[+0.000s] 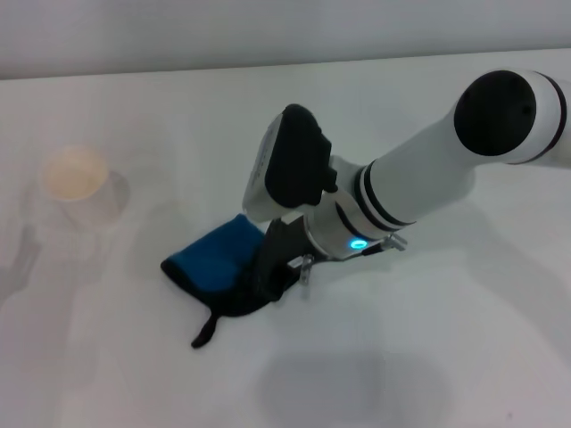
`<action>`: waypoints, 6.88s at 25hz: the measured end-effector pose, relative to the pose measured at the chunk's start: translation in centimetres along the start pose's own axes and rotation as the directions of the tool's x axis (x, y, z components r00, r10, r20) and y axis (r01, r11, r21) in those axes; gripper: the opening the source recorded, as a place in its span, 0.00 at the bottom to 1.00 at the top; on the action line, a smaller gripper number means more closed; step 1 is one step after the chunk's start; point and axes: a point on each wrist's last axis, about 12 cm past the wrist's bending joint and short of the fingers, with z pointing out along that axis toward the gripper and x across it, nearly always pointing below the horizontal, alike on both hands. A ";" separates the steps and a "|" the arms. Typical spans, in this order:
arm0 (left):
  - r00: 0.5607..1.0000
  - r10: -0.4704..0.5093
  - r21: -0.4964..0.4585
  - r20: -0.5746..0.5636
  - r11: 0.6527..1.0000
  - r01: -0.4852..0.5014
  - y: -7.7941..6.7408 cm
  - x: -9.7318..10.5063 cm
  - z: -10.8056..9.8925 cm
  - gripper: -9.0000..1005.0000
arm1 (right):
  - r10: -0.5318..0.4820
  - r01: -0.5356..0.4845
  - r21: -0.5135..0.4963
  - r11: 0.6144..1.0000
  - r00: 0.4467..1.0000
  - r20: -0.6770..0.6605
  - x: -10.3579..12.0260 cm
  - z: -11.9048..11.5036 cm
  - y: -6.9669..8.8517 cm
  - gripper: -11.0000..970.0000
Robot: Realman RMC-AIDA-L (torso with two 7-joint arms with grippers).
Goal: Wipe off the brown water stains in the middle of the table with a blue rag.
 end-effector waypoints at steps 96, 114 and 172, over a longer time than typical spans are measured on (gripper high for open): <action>1.000 -0.003 0.007 0.010 1.000 0.003 0.0 -0.3 0.6 0.88 | 0.252 -0.240 0.245 0.939 0.967 -0.022 5.5 -9.1 -8.5 0.06; 1.000 -0.007 0.004 0.008 1.000 0.007 0.0 -0.2 0.4 0.88 | 0.279 -0.291 0.232 0.928 0.957 0.084 6.2 -10.3 -8.0 0.42; 0.999 0.009 0.095 -0.035 0.995 -0.006 -1.1 0.0 1.3 0.88 | 0.064 -0.809 0.476 0.346 0.526 0.848 25.8 -10.7 -1.8 0.90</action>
